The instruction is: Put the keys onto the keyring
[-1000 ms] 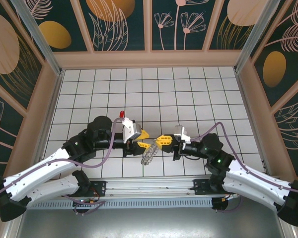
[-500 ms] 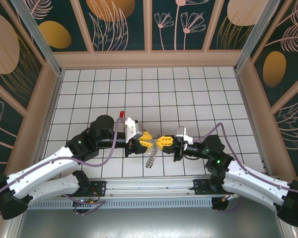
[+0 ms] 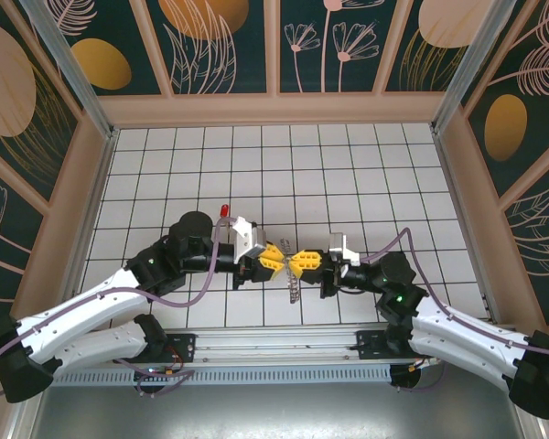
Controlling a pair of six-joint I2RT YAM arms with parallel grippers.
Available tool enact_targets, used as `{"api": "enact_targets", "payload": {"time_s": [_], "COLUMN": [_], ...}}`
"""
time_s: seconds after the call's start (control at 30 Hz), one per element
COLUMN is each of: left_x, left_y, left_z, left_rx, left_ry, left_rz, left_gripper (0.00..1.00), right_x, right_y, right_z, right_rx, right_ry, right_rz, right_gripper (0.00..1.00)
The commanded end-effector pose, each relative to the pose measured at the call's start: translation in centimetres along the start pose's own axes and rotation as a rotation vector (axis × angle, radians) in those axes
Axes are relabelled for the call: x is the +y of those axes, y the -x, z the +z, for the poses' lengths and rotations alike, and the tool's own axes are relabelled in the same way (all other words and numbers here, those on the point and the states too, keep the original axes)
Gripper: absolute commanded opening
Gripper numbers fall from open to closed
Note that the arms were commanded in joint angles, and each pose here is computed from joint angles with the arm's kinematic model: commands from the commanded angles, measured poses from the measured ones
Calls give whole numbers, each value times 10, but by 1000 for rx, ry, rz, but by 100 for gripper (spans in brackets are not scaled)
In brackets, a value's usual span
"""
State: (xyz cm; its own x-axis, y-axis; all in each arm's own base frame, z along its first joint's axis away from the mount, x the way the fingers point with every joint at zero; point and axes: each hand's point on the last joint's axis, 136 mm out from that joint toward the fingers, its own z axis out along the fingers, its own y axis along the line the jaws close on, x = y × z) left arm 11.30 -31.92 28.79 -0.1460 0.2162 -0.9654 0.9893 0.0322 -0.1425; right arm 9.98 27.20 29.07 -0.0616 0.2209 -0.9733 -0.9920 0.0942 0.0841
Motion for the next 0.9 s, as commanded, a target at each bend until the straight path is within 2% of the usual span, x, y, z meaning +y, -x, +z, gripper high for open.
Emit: {"api": "enact_targets", "payload": {"time_s": [0.0, 0.23, 0.43, 0.5, 0.6, 0.67, 0.87], "left_x": [-6, -8, -8, -5, 3, 8, 16], "left_y": [3, 5, 8, 7, -2, -10, -33], "left_z": [3, 5, 0, -3, -5, -5, -6], "left_rx": [-26, -32, -17, 8, 88, 147, 293], "left_ry": [-41, -56, -33, -6, 41, 64, 106], "left_rz": [7, 13, 29, 26, 12, -4, -54], "left_gripper": [21, 0, 0, 0, 0, 0, 0], "right_x": [6, 5, -3, -13, -23, -25, -25], "right_y": [19, 16, 10, 3, -5, -8, -20], "right_z": [-2, -1, 2, 3, 2, 1, 1], "right_rx": [-77, -69, -18, 44, 131, 173, 247], "right_ry": [30, 33, -12, -68, -139, -168, -208], "right_rz": [-29, -21, -4, -10, -42, -65, -100], "right_gripper": [0, 0, 1, 17, 31, 34, 35]}}
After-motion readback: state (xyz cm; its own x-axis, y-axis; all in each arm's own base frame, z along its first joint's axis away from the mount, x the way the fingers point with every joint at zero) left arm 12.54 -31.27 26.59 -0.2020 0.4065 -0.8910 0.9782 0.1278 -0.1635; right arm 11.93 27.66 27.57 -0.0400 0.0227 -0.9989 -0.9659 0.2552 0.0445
